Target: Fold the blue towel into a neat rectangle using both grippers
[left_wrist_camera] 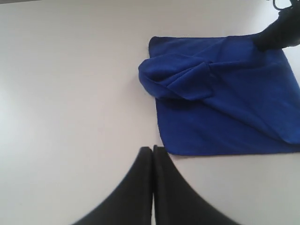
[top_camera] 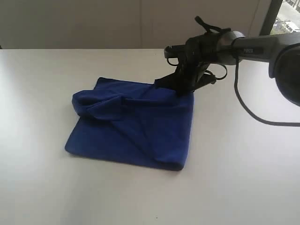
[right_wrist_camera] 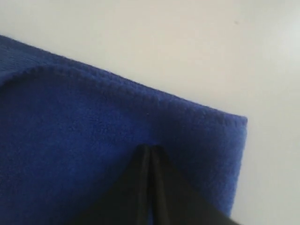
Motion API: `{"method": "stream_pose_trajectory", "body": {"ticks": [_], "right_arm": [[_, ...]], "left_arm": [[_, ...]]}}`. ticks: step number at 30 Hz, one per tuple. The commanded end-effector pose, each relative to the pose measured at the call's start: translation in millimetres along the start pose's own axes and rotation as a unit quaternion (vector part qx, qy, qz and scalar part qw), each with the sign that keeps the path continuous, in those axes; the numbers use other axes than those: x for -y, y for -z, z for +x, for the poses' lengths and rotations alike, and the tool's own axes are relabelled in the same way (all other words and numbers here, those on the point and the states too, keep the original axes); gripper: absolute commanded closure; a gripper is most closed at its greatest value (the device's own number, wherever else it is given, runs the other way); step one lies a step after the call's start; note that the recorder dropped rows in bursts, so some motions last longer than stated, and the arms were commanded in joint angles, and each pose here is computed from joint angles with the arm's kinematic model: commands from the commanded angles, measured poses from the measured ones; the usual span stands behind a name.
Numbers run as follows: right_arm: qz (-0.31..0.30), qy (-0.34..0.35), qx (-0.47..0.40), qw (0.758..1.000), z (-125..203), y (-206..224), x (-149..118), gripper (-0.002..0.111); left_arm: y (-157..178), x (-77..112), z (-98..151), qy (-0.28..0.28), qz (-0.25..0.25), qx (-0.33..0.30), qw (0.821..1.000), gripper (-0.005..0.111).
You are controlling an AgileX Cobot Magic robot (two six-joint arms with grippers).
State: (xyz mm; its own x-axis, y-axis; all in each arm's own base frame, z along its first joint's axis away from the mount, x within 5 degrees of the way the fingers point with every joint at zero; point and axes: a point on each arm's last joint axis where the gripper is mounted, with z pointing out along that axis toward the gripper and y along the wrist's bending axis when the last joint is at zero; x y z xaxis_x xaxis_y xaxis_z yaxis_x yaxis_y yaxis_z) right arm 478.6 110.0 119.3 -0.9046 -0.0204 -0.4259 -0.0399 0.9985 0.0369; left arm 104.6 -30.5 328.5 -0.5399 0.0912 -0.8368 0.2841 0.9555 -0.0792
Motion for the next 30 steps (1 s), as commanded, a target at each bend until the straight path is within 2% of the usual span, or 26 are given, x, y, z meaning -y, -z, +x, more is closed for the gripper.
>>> {"method": "stream_pose_trajectory", "body": {"ticks": [1,8,13,16,24,26,30], "right_arm": [[0.049,-0.012,-0.121,0.991,25.9,-8.6,22.2,0.108],[0.076,0.05,-0.195,0.977,33.7,10.9,28.7,0.108],[0.083,0.093,-0.28,0.952,46.6,20.6,31.4,0.108],[0.066,0.117,-0.282,0.95,46.5,22.1,28.8,0.108],[-0.014,0.176,-0.239,0.955,33.7,64.3,13.0,0.108],[-0.035,0.19,-0.187,0.963,23.6,75.2,8.4,0.108],[-0.04,0.203,-0.099,0.973,7.4,80.6,4.9,0.108]], "left_arm": [[1.3,0.7,1.0,0.003,0.003,0.003,1.0,0.107],[1.3,0.7,1.0,0.003,0.003,0.003,1.0,0.107],[1.3,0.7,1.0,0.003,0.003,0.003,1.0,0.107],[1.3,0.7,1.0,0.003,0.003,0.003,1.0,0.107],[1.3,0.7,1.0,0.003,0.003,0.003,1.0,0.107],[1.3,0.7,1.0,0.003,0.003,0.003,1.0,0.107],[1.3,0.7,1.0,0.003,0.003,0.003,1.0,0.107]]}}
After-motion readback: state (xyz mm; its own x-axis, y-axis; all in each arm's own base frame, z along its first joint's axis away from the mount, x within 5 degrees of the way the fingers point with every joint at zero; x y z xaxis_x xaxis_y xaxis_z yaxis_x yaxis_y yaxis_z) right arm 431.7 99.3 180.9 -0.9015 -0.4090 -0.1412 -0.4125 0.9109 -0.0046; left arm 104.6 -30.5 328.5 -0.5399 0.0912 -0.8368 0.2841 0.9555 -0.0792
